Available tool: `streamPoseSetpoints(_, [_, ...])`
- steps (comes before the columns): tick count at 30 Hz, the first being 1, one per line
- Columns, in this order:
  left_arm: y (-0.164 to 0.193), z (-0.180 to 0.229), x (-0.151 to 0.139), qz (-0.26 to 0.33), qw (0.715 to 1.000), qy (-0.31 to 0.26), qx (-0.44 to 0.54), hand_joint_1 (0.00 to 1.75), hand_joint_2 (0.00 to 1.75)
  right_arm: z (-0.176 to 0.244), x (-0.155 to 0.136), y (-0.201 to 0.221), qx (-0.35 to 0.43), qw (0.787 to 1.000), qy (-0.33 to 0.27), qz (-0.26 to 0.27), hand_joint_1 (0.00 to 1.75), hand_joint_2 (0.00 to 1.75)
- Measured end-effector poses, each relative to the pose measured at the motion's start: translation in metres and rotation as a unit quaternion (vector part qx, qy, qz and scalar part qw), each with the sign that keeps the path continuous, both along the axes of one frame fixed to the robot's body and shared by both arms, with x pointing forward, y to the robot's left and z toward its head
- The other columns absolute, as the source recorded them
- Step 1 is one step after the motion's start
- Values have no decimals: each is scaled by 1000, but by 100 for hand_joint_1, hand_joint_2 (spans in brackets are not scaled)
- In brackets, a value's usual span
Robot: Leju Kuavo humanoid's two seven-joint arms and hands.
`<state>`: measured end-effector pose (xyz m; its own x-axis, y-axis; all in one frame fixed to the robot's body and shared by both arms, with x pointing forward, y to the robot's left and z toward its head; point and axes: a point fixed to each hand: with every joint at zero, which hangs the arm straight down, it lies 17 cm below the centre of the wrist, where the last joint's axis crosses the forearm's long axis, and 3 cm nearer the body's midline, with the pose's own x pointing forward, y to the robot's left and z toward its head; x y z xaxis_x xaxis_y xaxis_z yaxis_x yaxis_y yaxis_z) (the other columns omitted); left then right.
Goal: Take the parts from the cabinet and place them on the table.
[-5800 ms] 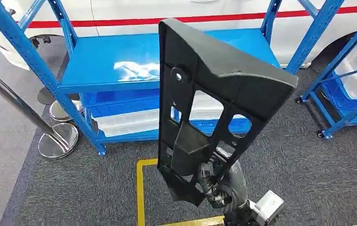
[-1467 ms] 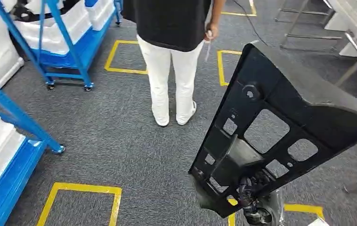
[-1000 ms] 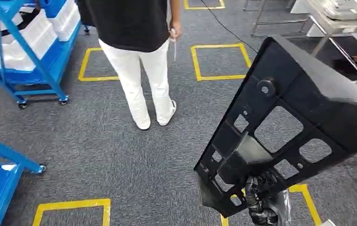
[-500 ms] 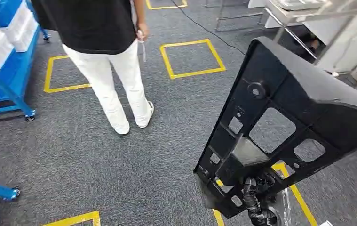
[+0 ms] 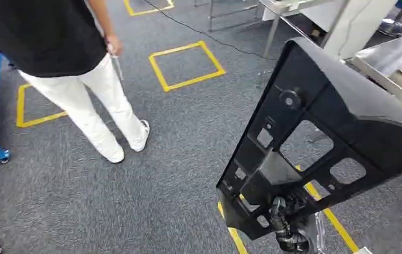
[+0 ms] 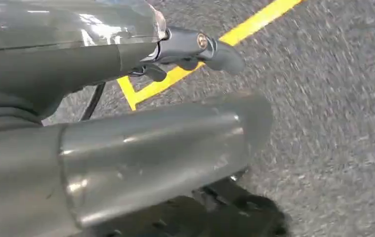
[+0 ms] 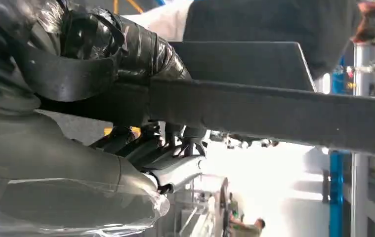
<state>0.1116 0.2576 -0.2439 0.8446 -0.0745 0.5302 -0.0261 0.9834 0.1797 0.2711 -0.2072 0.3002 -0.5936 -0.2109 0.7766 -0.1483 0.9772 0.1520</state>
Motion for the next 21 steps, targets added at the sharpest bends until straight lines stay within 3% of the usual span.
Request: streamPoseSetpoints(21, [9, -1, -4, 12, 1000, 2, 3, 0, 0, -6, 7, 11, 5, 1000, 5, 10, 175, 175])
